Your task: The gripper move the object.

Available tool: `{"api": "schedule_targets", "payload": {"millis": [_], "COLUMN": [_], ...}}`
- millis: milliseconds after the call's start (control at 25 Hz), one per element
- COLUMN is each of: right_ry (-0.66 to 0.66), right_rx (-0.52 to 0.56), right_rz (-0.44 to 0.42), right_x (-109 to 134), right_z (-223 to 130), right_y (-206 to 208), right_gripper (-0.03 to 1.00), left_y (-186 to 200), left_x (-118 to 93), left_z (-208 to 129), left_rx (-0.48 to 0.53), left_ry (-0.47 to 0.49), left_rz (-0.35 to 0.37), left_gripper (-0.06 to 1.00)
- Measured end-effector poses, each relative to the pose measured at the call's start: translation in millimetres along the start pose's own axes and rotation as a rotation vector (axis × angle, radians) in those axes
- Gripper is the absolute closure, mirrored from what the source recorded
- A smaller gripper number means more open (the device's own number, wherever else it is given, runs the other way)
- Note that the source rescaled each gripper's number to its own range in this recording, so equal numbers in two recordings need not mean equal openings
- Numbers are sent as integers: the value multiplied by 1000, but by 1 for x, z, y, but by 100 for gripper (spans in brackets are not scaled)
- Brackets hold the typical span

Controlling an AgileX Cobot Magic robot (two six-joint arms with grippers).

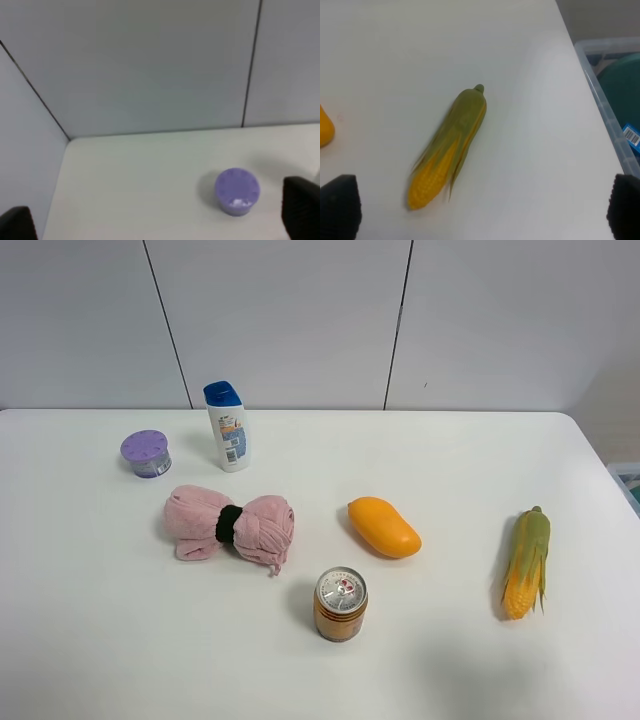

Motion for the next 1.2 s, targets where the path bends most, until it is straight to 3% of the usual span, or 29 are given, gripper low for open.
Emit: {"api": "schedule_targets", "payload": {"millis": [280,560,880,1040,1200], "right_ry": [0,0,0,0,0], "right_rx": [0,0,0,0,0], "right_rz": [0,0,0,0,0], "right_x": [0,0,0,0,0], "right_z": [0,0,0,0,0], "right_y": [0,0,0,0,0], "right_gripper": [-3,-3,-3,-3,-3], "left_y": [89,126,122,105,93], "left_x": [2,7,15,12,11], "left_z": [-25,-105,-205,-231,-238], "left_rx": [-59,-84,-115,-38,-23], "left_ry": [26,38,39,50,54], "left_rz": [-24,-43,-46,-62,-66], "left_gripper": [-3,-3,-3,-3,-3]}}
Point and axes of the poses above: a point on each arm's last joint axis where the gripper is mounted, y pointing back along that axis away from the gripper, x along the wrist's bending axis when the last joint is at zero, z = x × y, the point moved 10 cm from there along -y, pointing out along that axis toward the gripper, and after that the axes turned 10 degrees about y, right-handed, at the moved point
